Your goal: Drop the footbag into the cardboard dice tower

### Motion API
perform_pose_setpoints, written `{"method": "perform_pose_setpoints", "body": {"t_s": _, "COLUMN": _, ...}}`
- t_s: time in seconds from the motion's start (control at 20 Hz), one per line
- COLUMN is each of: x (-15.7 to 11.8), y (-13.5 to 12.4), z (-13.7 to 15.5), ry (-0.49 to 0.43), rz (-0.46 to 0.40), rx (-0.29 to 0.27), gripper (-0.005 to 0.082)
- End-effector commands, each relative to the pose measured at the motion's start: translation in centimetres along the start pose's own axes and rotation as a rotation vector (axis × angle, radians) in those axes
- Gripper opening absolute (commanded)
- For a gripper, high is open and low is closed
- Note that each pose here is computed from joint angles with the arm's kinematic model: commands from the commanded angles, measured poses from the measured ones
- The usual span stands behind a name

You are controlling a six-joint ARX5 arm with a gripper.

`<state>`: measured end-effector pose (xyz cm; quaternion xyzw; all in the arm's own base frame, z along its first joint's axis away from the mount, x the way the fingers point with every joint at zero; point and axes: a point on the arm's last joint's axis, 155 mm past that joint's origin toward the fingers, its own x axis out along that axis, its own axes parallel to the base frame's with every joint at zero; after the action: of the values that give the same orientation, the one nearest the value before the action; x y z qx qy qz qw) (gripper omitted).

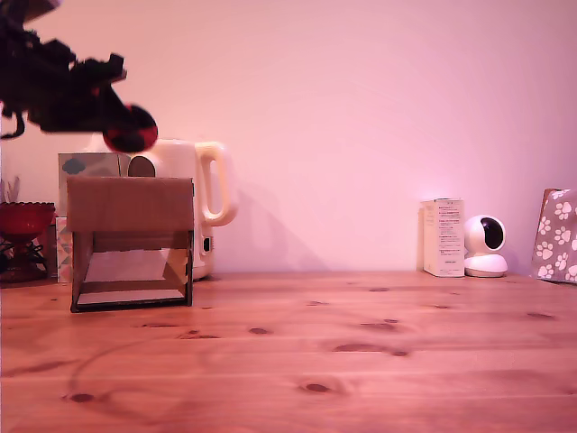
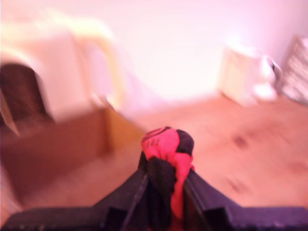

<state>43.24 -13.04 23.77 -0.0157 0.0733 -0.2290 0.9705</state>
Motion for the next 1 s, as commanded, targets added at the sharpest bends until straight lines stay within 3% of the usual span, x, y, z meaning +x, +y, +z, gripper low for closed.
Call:
{"method": "perform_pose_setpoints", "body": {"t_s": 0.0, "x": 0.2, "y": 0.3, "z": 2.5, "ry": -0.066, "rz": 0.020, "rx": 0.026, "gripper": 0.0090}}
{"method": "perform_pose_setpoints", "body": {"t_s": 0.3, "x": 3.6, "y": 1.8, "z": 4.9, "ry": -0.039, "rz": 0.039, "rx": 0.043, "gripper": 0.0090}}
{"method": "perform_pose_setpoints", "body": {"t_s": 0.7, "x": 9.6, "y": 5.2, "z": 3.3, "ry": 0.096, "rz": 0.065, "rx": 0.020, "gripper": 0.0090}}
{"method": "perform_pose_setpoints", "body": {"t_s": 0.95, "x": 10.2, "y": 7.0, "z": 2.1, "ry": 0.138, "rz": 0.090, "rx": 0.024, "gripper": 0.0095}}
